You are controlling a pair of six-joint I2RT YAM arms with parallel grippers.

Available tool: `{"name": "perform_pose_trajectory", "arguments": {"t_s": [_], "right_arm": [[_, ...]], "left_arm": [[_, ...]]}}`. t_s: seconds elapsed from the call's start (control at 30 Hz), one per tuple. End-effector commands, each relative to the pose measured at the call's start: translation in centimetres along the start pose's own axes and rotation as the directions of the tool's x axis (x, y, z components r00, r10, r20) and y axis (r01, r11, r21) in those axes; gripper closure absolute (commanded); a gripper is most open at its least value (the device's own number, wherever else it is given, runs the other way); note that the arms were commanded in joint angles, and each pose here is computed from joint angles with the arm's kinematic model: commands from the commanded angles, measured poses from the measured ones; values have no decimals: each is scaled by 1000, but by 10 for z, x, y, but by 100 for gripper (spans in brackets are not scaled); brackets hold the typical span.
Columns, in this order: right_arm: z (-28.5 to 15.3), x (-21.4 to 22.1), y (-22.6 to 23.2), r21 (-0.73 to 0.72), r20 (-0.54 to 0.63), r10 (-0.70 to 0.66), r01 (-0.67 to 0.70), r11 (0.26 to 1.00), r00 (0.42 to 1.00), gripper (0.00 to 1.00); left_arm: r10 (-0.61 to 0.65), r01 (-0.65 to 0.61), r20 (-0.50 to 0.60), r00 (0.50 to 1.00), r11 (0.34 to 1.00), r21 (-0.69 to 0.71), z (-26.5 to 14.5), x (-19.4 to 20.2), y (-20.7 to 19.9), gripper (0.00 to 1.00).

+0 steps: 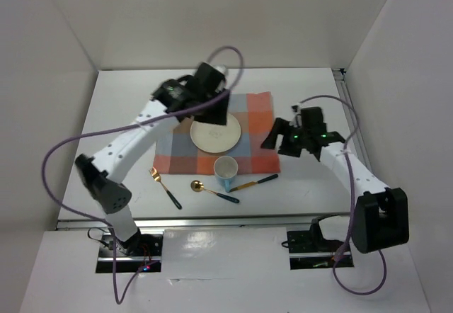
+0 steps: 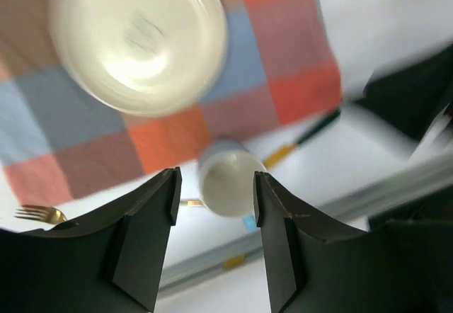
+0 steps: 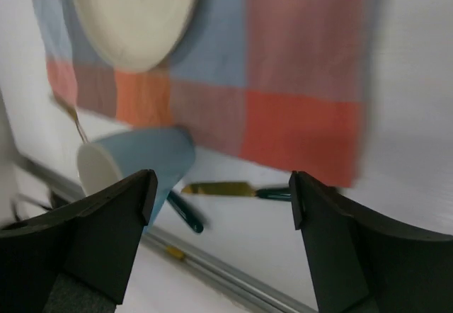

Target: Set the dinner table for one person

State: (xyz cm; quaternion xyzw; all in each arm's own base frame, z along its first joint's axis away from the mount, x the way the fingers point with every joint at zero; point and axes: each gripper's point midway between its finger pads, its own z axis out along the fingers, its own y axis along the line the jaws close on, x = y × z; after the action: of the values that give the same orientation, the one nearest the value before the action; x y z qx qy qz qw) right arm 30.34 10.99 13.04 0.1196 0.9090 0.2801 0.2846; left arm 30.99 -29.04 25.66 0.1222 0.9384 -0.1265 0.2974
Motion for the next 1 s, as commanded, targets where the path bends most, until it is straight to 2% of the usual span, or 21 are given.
{"name": "perform_pose_trajectory", "arguments": {"t_s": [0.0,0.03,0.1,0.27,0.37,0.43,0.57,0.6,0.7,0.73,0.77,0.83,0.9,0.93,0.97], "right_arm": [[16,28,64,-92,-31,-244,241,966,969,10],[21,40,77,-93,-42,-302,297,950,953,8],[28,52,83,-78,-90,-332,326,942,939,6],[45,82,111,-117,-138,-440,426,897,887,6],[56,92,126,-144,-157,-473,453,880,867,12],[68,99,123,-108,-183,-485,473,875,855,16],[78,107,126,-63,-203,-517,515,855,832,33],[80,107,127,-61,-207,-516,516,855,831,52],[78,97,127,-15,-191,-505,512,859,842,83],[77,92,128,8,-181,-495,504,864,850,100],[72,91,124,40,-195,-485,501,864,852,100],[62,62,135,92,-129,-484,496,863,865,100],[54,41,128,169,-122,-468,483,859,875,100],[47,8,134,195,-62,-441,444,875,895,100],[47,-3,126,233,-76,-429,435,870,900,100]], "left_arm": [[-187,190,210,960,982,4,-64,-48,60,39],[-205,210,236,950,978,2,-71,-50,70,39],[-248,259,283,926,966,0,-84,-52,94,39],[-293,309,270,917,951,-15,-85,-41,119,40],[-300,313,258,918,950,-8,-80,-36,120,41],[-307,319,254,917,948,-6,-81,-34,123,41],[-310,323,256,916,946,-10,-79,-34,129,41],[-310,323,256,915,946,-10,-80,-32,129,41],[-306,321,267,914,947,-13,-80,-35,133,41],[-312,329,271,911,944,-18,-81,-36,136,41],[-313,327,266,912,945,-9,-81,-35,135,41],[-319,332,283,905,943,1,-85,-38,137,41],[-325,336,289,900,942,13,-84,-41,138,41],[-325,337,282,903,942,9,-81,-39,139,41],[-317,326,278,907,945,14,-81,-38,137,41]]}}
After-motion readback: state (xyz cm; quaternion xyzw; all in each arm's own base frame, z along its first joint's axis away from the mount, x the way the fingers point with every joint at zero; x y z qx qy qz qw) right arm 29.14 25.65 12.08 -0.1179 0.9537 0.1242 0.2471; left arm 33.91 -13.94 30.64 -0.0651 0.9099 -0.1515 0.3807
